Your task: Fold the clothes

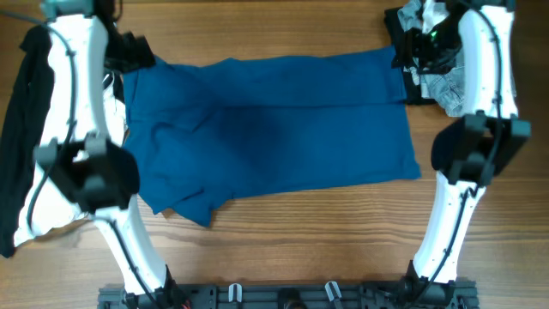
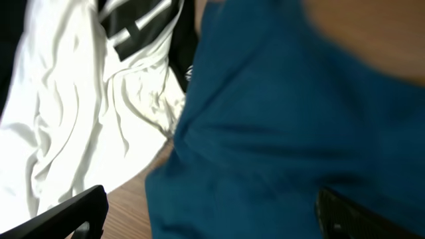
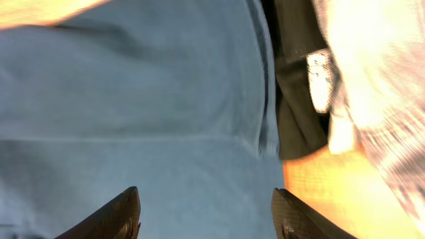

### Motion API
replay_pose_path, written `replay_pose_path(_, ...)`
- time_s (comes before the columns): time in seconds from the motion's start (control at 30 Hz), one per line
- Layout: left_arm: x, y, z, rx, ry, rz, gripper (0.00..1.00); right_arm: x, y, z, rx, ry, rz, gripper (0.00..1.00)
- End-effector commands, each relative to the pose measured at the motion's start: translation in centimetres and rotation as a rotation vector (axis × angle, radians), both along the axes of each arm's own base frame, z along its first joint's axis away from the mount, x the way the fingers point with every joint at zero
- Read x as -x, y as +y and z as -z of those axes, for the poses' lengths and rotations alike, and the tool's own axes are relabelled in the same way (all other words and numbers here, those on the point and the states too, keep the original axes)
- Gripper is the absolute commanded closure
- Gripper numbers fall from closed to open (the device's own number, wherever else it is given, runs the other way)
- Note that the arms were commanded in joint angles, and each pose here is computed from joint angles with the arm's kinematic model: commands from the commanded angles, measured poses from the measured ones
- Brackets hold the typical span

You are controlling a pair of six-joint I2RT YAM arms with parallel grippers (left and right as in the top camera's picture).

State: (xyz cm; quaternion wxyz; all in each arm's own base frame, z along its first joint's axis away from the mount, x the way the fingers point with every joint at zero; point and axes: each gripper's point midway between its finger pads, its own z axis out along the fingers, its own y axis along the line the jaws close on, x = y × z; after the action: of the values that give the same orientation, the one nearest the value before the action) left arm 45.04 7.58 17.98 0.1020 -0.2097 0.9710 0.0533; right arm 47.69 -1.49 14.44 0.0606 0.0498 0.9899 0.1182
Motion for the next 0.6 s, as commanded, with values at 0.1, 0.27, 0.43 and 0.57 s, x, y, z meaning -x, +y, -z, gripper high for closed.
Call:
replay_pose_path(0.1,6.4,-4.6,-14.8,0.174,-0.322,0.049,0.00,4.3,1.0,-17.4,0.001,-0.379,0.078,0.34)
replay_pose_path(0.27,11.6,-5.3,-17.8,0.172,-0.356,-0.005,0.00,8.5,2.0,-20.6,-0.013,-0.420,0.103,0.32)
replay_pose_path(0.43,15.7,-6.1,-17.5,0.086,-0.346,-0.113,0.00,12.7,1.6,-17.0,0.030,-0.270,0.147,0.32)
replay_pose_path(0.57,18.8,-7.0,-13.4,0.004,-0.279,-0.232,0.00,15.6,0.4,-13.9,0.105,-0.168,0.197,0.32)
